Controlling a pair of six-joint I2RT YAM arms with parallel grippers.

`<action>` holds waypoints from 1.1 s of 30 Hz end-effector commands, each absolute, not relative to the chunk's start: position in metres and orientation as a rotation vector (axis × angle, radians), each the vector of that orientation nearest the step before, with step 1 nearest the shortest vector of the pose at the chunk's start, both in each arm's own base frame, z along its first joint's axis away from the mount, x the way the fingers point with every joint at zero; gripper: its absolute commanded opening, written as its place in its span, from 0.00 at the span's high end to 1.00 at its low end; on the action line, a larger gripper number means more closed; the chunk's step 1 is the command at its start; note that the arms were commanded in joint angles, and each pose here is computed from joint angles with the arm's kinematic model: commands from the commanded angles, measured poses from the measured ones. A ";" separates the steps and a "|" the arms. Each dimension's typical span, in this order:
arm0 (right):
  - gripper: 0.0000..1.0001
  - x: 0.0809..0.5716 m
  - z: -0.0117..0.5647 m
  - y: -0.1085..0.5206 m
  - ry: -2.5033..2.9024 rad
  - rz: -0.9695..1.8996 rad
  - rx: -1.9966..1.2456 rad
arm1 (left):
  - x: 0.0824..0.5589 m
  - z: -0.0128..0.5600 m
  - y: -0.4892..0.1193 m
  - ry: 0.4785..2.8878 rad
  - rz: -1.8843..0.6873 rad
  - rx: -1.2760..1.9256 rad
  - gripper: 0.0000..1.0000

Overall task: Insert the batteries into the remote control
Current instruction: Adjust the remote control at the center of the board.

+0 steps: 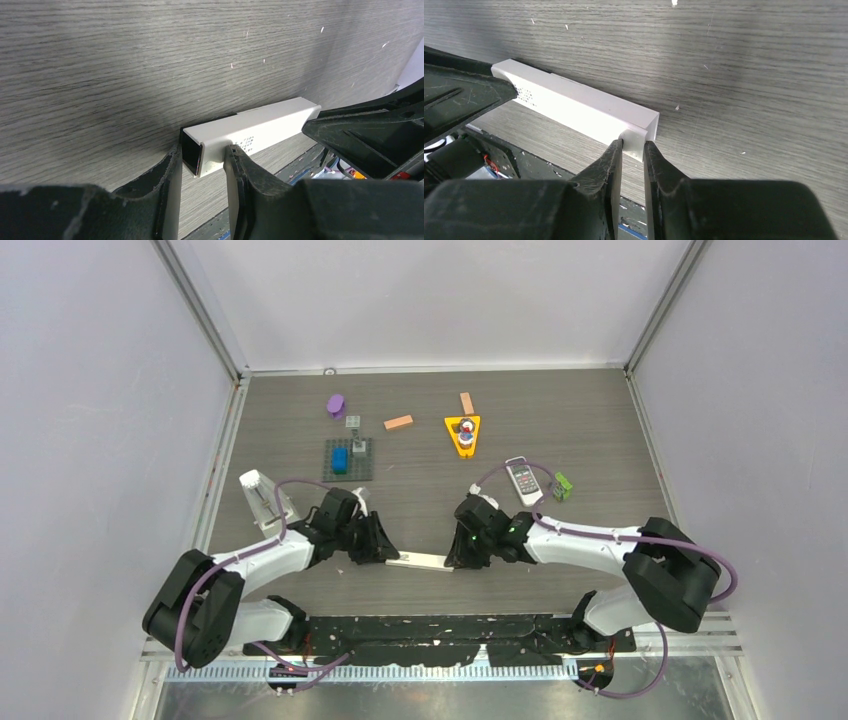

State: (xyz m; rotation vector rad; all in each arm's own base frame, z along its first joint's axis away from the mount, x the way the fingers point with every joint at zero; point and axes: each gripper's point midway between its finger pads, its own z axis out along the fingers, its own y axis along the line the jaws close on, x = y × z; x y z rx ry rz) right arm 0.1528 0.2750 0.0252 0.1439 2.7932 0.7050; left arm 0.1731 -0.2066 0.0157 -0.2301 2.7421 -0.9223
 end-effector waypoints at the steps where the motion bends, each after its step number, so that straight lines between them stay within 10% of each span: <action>1: 0.82 0.129 -0.034 0.248 2.891 0.359 0.150 | 0.130 -0.040 -0.179 2.910 -0.728 -0.261 1.00; 13: 0.79 0.114 -0.062 0.287 2.921 0.336 0.221 | 0.131 -0.033 -0.207 2.837 -0.991 -0.295 1.00; 33: 0.39 0.107 -0.052 0.249 2.836 0.385 0.352 | 0.136 -0.041 -0.191 2.844 -0.834 -0.299 1.00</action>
